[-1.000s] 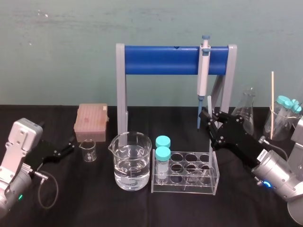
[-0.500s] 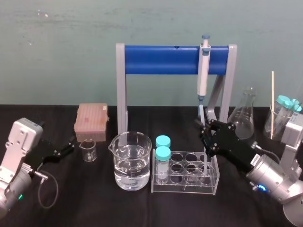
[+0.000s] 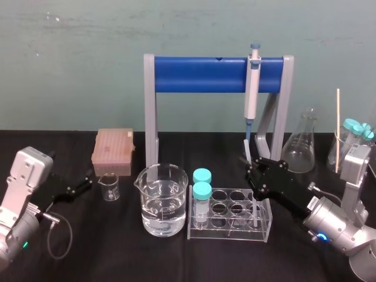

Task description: Pick up the stirring rod with one hand, then place it down.

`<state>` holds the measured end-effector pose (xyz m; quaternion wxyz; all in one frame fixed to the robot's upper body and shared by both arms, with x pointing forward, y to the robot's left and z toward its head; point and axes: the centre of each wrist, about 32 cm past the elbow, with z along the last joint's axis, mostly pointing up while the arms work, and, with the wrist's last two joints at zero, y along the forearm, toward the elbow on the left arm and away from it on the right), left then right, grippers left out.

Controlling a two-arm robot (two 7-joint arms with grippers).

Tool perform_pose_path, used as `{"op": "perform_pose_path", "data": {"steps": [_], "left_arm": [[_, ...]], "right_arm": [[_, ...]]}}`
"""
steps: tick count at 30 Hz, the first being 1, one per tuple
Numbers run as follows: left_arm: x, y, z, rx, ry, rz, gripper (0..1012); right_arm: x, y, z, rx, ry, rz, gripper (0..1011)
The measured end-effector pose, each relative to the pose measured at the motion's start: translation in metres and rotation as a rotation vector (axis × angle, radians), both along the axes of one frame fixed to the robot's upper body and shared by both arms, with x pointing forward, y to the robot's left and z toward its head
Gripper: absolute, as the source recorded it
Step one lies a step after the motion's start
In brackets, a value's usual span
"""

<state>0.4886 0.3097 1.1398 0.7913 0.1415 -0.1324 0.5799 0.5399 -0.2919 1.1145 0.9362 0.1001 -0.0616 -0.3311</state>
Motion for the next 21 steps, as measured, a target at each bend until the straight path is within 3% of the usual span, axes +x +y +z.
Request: {"op": "perform_pose_path", "data": {"steps": [21], "left_arm": [[0.0000,0.0000,0.0000,0.000,0.000,0.000,1000]], "right_arm": [[0.0019,-0.0004,-0.0025,-0.012,0.012,-0.007,67]]}}
